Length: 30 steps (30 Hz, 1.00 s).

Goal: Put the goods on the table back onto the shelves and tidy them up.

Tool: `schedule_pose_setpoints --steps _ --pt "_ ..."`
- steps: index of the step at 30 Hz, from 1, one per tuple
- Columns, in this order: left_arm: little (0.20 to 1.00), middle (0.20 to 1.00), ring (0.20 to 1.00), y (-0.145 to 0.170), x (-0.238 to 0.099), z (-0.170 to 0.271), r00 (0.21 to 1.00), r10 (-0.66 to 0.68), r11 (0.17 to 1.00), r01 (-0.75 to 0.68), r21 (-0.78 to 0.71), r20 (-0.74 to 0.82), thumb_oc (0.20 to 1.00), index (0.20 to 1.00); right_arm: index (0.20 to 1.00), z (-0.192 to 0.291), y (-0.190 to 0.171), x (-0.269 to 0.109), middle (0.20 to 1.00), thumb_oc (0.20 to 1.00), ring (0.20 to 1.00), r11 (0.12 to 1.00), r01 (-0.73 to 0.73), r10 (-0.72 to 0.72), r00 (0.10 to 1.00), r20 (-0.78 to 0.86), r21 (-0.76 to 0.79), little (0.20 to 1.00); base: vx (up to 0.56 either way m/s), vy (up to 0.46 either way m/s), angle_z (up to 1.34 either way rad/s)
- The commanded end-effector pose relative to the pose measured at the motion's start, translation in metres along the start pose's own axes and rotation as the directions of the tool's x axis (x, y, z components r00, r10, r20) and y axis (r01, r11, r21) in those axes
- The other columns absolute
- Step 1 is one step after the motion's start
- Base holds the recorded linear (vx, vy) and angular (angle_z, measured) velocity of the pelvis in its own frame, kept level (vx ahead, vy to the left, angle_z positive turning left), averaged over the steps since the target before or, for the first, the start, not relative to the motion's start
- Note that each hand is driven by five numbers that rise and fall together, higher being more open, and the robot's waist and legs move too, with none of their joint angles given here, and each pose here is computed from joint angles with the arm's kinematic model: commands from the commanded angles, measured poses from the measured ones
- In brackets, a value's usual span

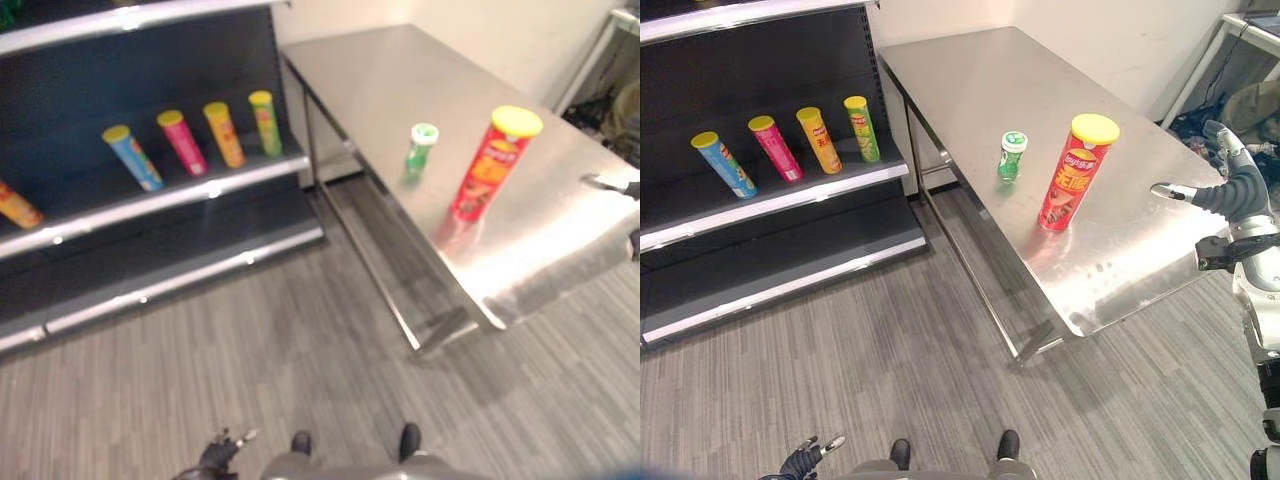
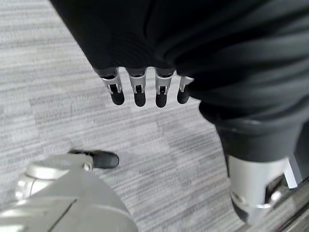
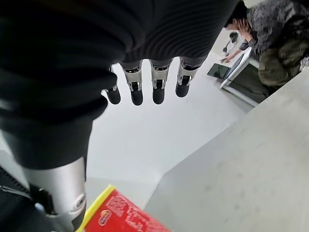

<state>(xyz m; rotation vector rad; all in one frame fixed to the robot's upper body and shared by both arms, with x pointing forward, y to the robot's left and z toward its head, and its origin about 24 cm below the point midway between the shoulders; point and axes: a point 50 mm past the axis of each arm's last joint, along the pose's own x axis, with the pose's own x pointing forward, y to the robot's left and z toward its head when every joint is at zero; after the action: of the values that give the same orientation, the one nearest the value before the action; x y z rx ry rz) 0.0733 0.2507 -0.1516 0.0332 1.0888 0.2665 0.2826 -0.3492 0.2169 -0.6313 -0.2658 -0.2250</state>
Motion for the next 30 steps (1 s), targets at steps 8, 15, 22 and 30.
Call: schedule_pose_setpoints --steps 8,15,22,30 --pt "1.000 1.000 1.000 0.014 0.000 -0.002 0.999 0.032 0.998 -0.031 0.061 -0.018 1.000 1.000 1.000 0.032 0.004 0.019 1.000 1.000 1.000 0.998 -0.055 0.050 0.991 0.122 0.041 1.000 0.02 -0.020 0.07" --pt "1.000 1.000 1.000 0.010 -0.002 -0.014 0.998 0.034 0.999 -0.031 0.040 -0.058 1.000 1.000 1.000 0.023 0.008 0.035 1.000 1.000 1.000 0.999 -0.042 0.043 0.998 0.050 -0.016 1.000 0.02 -0.015 0.06" --pt "1.000 1.000 1.000 0.013 -0.002 -0.012 0.997 0.050 0.998 -0.048 0.032 -0.059 1.000 1.000 1.000 0.023 0.002 0.042 1.000 1.000 1.000 0.998 -0.013 0.014 1.000 0.023 -0.066 1.000 0.02 -0.013 0.13" --pt "1.000 1.000 1.000 0.013 0.000 -0.008 0.997 0.055 0.998 -0.053 0.034 -0.049 1.000 1.000 1.000 0.019 -0.005 0.047 1.000 1.000 1.000 0.993 -0.001 -0.002 1.000 -0.023 -0.117 1.000 0.02 -0.014 0.14"
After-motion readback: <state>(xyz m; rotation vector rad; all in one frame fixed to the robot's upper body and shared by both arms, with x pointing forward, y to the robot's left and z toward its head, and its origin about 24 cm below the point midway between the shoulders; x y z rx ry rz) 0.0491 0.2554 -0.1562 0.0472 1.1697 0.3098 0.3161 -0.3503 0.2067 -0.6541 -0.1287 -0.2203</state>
